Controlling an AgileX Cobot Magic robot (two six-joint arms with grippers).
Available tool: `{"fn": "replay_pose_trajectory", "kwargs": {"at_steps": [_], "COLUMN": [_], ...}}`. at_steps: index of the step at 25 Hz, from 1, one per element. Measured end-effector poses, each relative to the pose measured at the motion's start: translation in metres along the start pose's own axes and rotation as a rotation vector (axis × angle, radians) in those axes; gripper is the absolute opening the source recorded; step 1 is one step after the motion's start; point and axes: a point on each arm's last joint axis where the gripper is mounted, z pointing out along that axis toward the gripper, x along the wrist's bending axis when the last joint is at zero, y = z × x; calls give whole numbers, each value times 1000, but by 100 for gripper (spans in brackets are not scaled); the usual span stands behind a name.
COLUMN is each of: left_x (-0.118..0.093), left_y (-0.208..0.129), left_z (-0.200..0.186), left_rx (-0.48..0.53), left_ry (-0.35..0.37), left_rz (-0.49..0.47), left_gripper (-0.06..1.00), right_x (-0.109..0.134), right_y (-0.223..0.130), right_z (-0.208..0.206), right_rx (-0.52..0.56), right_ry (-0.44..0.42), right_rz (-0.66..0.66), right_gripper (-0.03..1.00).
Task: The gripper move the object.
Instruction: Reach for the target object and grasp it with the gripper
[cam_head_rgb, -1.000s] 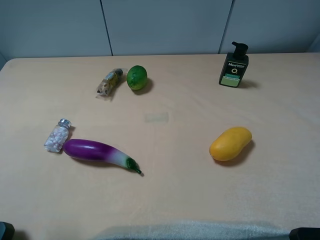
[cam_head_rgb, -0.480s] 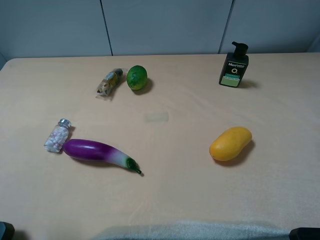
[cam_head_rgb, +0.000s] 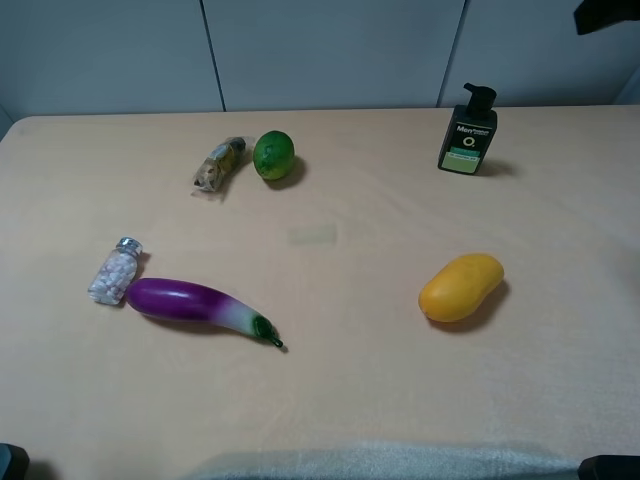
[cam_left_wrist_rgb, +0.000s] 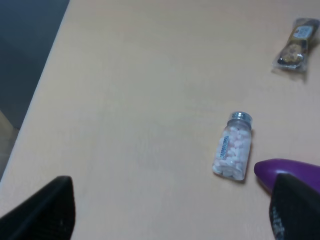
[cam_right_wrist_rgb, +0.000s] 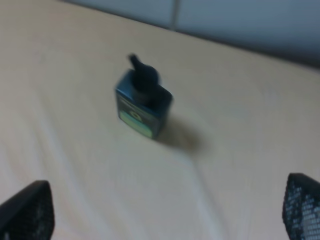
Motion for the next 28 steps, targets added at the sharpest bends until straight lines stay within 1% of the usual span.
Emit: {"fn": "replay_pose_trajectory", "kwargs": {"at_steps": [4,5,9,12,16,21,25,28], "left_x": [0,0,0,0,0,0,0,0], "left_y": [0,0,0,0,0,0,0,0], "left_z": [0,0,0,0,0,0,0,0], "left_rx": [0,0,0,0,0,0,0,0], "left_ry": [0,0,0,0,0,0,0,0], "left_rz": [0,0,0,0,0,0,0,0], "left_gripper": [85,85,85,85,85,85,85,85], "right_x": [16,17,15,9,7,6,8,8], "right_y": [28,35,56,64,65,64,58,56], "right_z": [22,31,64,85,114,137,155,164], "right_rx": [35,58,135,209,305,347,380,382], "right_ry": [13,13,2,-13,21,60,96,107], "right_rz": [-149,-177,-248,-324,-415,-506,-553,-583], "right_gripper": [69,69,69,69,69,69,69,69]}}
